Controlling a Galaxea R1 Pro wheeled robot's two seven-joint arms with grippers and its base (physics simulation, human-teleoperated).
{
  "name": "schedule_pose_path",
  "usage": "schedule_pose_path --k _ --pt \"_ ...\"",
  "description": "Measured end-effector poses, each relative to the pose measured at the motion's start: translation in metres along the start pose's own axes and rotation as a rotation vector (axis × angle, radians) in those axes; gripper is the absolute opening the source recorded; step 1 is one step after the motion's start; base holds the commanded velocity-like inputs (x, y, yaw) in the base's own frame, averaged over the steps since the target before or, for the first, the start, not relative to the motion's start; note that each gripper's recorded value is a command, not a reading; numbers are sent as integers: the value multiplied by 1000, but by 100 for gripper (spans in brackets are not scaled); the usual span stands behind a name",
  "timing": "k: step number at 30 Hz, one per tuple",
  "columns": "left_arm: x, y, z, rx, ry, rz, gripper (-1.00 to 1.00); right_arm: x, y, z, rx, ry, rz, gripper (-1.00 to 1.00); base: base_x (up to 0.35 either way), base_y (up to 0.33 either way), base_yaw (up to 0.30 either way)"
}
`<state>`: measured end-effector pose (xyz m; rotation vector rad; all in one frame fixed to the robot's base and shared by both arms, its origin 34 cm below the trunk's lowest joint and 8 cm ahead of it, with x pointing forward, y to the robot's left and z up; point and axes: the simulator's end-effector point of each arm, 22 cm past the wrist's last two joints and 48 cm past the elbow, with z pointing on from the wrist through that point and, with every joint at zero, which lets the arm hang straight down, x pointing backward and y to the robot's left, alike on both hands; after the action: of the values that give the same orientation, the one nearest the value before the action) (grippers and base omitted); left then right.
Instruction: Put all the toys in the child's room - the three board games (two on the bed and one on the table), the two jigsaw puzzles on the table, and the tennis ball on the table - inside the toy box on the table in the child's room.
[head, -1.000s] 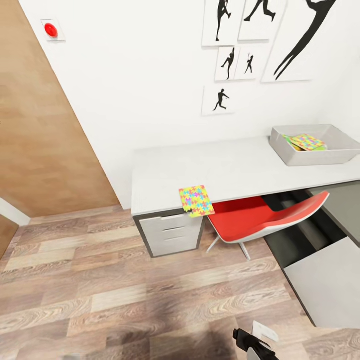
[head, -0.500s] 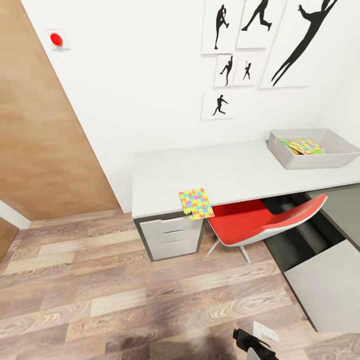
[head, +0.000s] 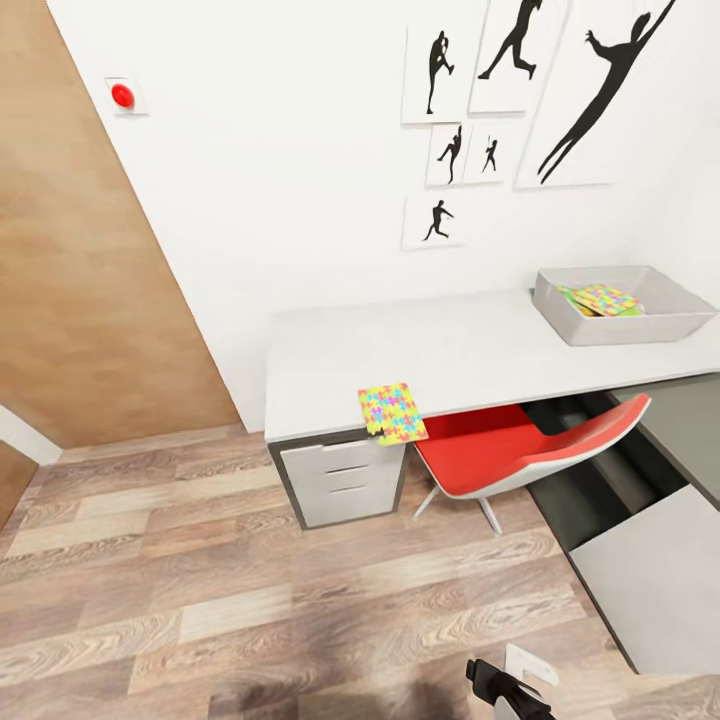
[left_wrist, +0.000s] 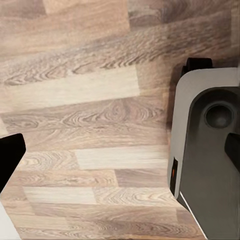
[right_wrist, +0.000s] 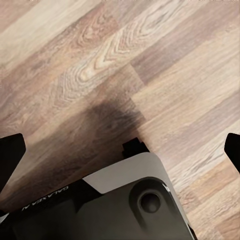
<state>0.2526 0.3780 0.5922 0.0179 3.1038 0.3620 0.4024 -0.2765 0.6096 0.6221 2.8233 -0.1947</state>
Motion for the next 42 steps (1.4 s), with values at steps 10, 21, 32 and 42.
schedule_pose_path --k 10,21,32,42 --pt "-51 4 -3 -5 -90 -22 100 -5 5 -4 -10 -12 2 100 0 0 0" --pt "-86 10 -9 -9 -135 -27 100 -13 8 -7 -17 -28 6 100 0 0 0" --pt "-101 12 -14 -10 -215 -29 100 -18 15 -12 -30 -42 8 100 0 0 0" --pt "-104 18 -18 -12 -234 -29 100 -24 19 -16 -39 -54 13 100 0 0 0"
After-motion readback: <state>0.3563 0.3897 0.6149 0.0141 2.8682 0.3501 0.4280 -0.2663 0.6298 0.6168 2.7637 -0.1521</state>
